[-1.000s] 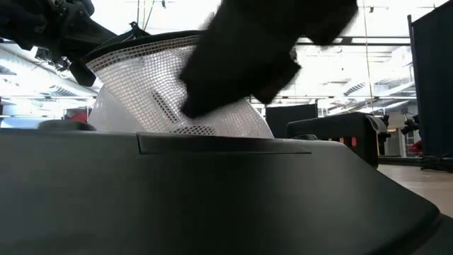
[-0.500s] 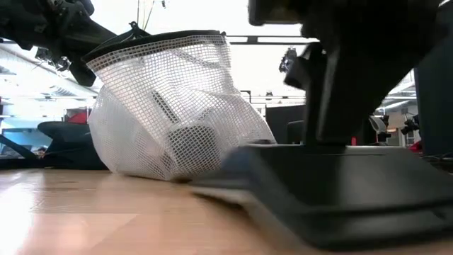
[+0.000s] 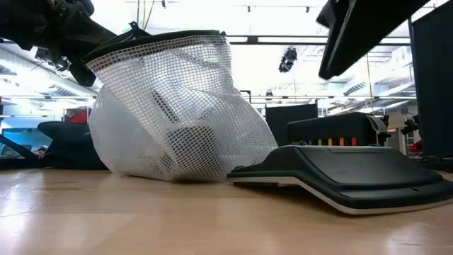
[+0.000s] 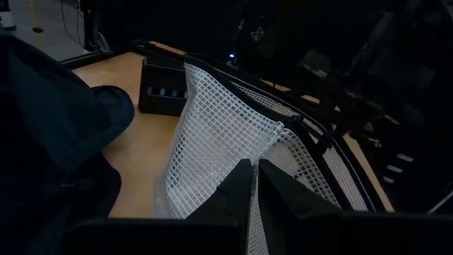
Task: Unpack backpack
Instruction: Put the black calculator into the white mesh envelope
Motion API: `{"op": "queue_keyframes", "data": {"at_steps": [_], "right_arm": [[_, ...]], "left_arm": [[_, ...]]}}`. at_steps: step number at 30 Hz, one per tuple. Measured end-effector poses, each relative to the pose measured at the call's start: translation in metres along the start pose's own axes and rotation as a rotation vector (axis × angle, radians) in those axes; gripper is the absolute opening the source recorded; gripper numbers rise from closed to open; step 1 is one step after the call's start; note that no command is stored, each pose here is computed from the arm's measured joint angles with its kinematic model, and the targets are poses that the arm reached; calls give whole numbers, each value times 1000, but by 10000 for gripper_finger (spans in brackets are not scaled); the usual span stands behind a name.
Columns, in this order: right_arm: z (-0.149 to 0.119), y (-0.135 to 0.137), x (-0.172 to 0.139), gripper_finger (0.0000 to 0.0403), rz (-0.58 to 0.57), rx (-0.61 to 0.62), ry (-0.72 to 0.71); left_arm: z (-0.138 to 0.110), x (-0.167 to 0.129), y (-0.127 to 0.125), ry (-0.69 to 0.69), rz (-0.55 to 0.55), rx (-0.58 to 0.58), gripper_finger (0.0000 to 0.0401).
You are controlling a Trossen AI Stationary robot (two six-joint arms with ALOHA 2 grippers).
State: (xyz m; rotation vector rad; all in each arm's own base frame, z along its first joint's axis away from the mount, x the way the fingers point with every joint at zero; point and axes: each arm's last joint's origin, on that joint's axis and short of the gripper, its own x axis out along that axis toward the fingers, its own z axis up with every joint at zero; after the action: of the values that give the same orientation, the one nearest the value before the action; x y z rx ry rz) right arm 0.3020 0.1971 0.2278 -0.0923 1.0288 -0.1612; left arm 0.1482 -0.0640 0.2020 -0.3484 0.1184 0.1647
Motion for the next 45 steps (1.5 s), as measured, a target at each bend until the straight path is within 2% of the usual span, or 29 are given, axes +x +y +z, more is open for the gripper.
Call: {"op": "queue_keyframes", "data": {"at_steps": [7, 13, 25, 45], "right_arm": [[-23, 6, -3, 90, -98, -21, -56], [-35, 8, 3, 89, -111, 20, -43], [-33, 15, -1, 86, -151, -15, -151], [-41, 32, -12, 81, -100, 27, -209]], "left_arm": [[0, 0, 0, 1, -1, 0, 0], [0, 0, 0, 1, -1, 0, 0], [0, 0, 0, 0, 0, 1, 0], [0, 0, 0, 1, 0, 1, 0]]}}
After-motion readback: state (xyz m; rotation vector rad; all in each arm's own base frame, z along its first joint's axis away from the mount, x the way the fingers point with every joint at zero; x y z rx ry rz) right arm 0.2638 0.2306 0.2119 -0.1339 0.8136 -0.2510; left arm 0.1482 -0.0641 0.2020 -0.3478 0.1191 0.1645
